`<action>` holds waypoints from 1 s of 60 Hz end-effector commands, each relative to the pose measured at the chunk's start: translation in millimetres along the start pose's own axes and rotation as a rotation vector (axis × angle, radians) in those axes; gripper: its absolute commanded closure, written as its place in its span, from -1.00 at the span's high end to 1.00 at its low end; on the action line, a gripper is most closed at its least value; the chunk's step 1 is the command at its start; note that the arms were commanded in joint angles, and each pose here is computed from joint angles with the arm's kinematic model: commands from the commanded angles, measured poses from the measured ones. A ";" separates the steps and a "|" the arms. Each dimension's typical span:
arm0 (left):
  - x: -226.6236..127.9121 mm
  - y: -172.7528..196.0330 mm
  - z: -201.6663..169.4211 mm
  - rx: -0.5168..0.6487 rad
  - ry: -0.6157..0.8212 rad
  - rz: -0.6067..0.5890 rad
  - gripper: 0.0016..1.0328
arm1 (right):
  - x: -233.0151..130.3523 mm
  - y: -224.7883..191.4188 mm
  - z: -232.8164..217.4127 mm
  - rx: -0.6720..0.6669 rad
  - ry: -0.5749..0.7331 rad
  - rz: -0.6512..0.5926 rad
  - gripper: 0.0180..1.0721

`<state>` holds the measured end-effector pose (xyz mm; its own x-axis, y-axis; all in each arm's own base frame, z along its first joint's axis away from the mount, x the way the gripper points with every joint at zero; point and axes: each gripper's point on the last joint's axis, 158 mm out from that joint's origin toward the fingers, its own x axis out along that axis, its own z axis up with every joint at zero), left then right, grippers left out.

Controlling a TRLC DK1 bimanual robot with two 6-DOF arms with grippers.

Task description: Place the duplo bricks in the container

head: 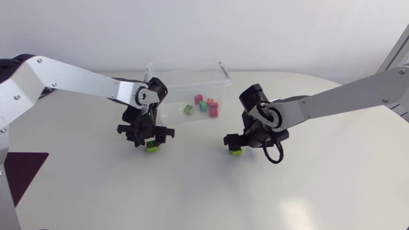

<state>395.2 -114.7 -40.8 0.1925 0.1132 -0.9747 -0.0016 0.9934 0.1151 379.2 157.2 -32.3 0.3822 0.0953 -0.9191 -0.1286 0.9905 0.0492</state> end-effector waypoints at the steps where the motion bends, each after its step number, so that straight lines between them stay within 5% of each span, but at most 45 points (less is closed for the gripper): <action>1: -10.4 1.1 7.4 -0.033 -0.019 -0.010 0.07 | -16.6 4.0 14.9 0.008 -0.041 0.004 0.91; 23: -17.3 0.5 6.6 -0.034 -0.021 -0.022 0.16 | -14.2 28.7 8.3 -0.044 -0.023 0.006 0.89; 32: -12.2 -0.7 1.6 -0.027 -0.004 -0.016 0.07 | 4.7 24.3 -5.0 -0.058 0.005 -0.034 0.44; 42: -8.9 -4.6 -6.2 -0.009 0.020 -0.010 -0.01 | 9.7 23.4 -6.5 -0.097 -0.015 -0.079 -0.61; 60: -10.9 -1.4 -11.8 -0.019 0.050 -0.001 -0.05 | 1.3 16.5 -8.1 -0.100 -0.033 -0.103 -0.65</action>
<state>382.1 -116.9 -32.3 0.1576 0.1131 -0.9810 0.0147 0.9930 0.1169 379.4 178.7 -33.3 0.4339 0.0143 -0.9009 -0.1827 0.9805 -0.0724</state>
